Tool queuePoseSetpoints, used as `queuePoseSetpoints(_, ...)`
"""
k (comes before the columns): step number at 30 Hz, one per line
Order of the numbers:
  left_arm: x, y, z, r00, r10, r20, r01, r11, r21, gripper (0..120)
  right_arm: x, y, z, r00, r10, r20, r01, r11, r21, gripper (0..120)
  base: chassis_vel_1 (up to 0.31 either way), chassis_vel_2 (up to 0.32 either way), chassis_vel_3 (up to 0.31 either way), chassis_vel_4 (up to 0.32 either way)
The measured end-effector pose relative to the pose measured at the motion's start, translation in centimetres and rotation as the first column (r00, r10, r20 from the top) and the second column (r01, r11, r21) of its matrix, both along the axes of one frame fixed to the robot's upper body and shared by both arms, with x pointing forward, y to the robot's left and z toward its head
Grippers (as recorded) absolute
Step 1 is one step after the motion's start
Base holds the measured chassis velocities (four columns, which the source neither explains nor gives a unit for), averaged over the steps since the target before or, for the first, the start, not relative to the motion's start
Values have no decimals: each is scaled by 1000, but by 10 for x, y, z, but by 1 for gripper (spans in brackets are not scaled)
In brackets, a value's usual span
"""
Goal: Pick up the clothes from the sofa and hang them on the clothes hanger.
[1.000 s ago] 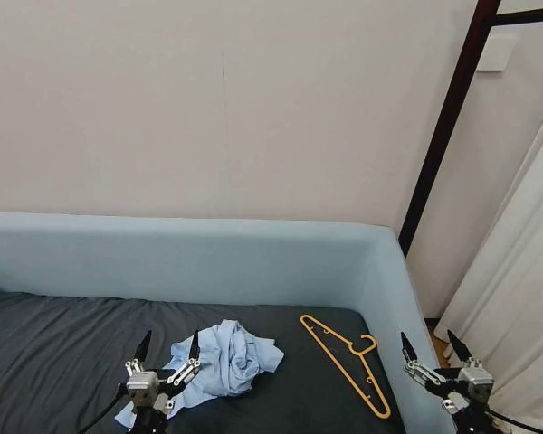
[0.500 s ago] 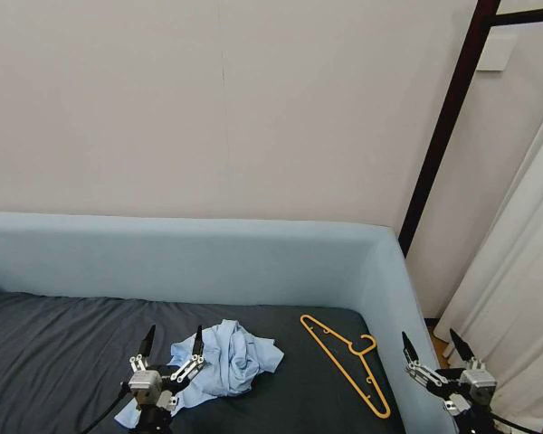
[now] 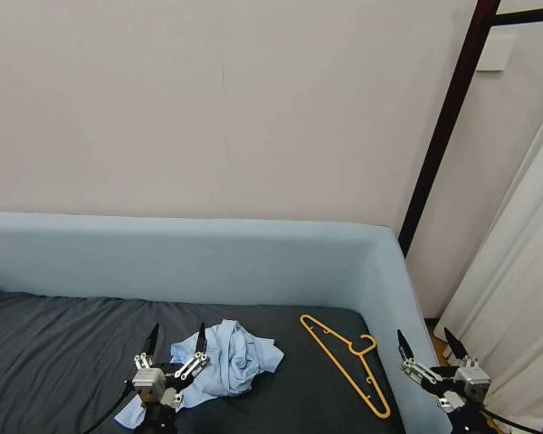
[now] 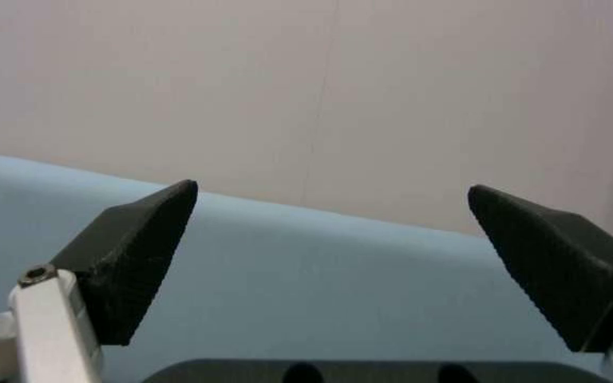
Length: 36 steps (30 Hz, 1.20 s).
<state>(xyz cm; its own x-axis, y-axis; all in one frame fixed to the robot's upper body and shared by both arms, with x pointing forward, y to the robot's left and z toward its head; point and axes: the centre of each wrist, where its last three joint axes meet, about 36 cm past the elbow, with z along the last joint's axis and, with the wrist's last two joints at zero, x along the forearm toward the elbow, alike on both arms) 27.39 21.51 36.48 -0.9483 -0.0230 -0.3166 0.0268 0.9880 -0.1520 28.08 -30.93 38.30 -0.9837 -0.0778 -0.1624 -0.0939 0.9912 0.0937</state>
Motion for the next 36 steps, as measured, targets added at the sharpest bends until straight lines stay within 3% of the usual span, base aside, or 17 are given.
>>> queuePoseSetpoints(7, -21, 5, 3, 997, 68, 43, -67, 998, -13, 100, 36, 14, 21, 992, 68, -106, -45, 978, 204, 100, 0, 0, 0, 0)
queuePoseSetpoints(9, -28, 4, 7, 994, 81, 72, -79, 997, -24, 100, 47, 25, 25, 981, 122, -148, -75, 954, 290, 100, 0, 0, 0, 0)
queuePoseSetpoints(11, -34, 8, 15, 989, 98, 108, -96, 995, -22, 100, 58, 45, 27, 949, 224, -224, -114, 901, 420, 100, 0, 0, 0, 0)
queuePoseSetpoints(12, -34, 8, 15, 989, 98, 108, -96, 995, -22, 100, 58, 45, 27, 949, 224, -224, -114, 901, 420, 100, 0, 0, 0, 0)
queuePoseSetpoints(17, -41, 32, 40, 971, 160, 179, -166, 986, 22, 100, 86, 89, 26, 805, 400, -438, -48, 780, 624, 100, 0, 0, 0, 0)
queuePoseSetpoints(18, -41, 32, 40, 971, 160, 179, -166, 986, 22, 100, 86, 89, 26, 805, 400, -438, -48, 780, 624, 100, 0, 0, 0, 0)
queuePoseSetpoints(23, -45, 53, 64, 944, 225, 241, -245, 968, 57, 100, 122, 120, 15, 639, 463, -614, 77, 756, 650, 100, 0, 0, 0, 0)
queuePoseSetpoints(24, -45, 53, 64, 944, 225, 241, -245, 968, 57, 100, 122, 120, 15, 639, 463, -614, 77, 756, 650, 100, 0, 0, 0, 0)
queuePoseSetpoints(26, -46, 56, 69, 939, 232, 255, -256, 964, 65, 100, 131, 131, 8, 594, 476, -648, 100, 756, 647, 100, 0, 0, 0, 0)
queuePoseSetpoints(27, -47, 56, 72, 936, 234, 262, -261, 963, 73, 100, 143, 147, -3, 548, 494, -676, 124, 751, 649, 100, 0, 0, 0, 0)
queuePoseSetpoints(28, -47, 56, 72, 936, 234, 262, -261, 963, 73, 100, 143, 147, -3, 548, 494, -676, 124, 751, 649, 100, 0, 0, 0, 0)
queuePoseSetpoints(30, -49, 55, 72, 937, 237, 258, -266, 960, 82, 100, 154, 180, -21, 502, 520, -691, 140, 740, 658, 100, 0, 0, 0, 0)
queuePoseSetpoints(31, -49, 55, 72, 937, 237, 258, -266, 960, 82, 100, 154, 180, -21, 502, 520, -691, 140, 740, 658, 100, 0, 0, 0, 0)
queuePoseSetpoints(36, -51, 57, 72, 937, 243, 253, -274, 957, 96, 100, 167, 236, -53, 464, 520, -717, 143, 755, 640, 100, 0, 0, 0, 0)
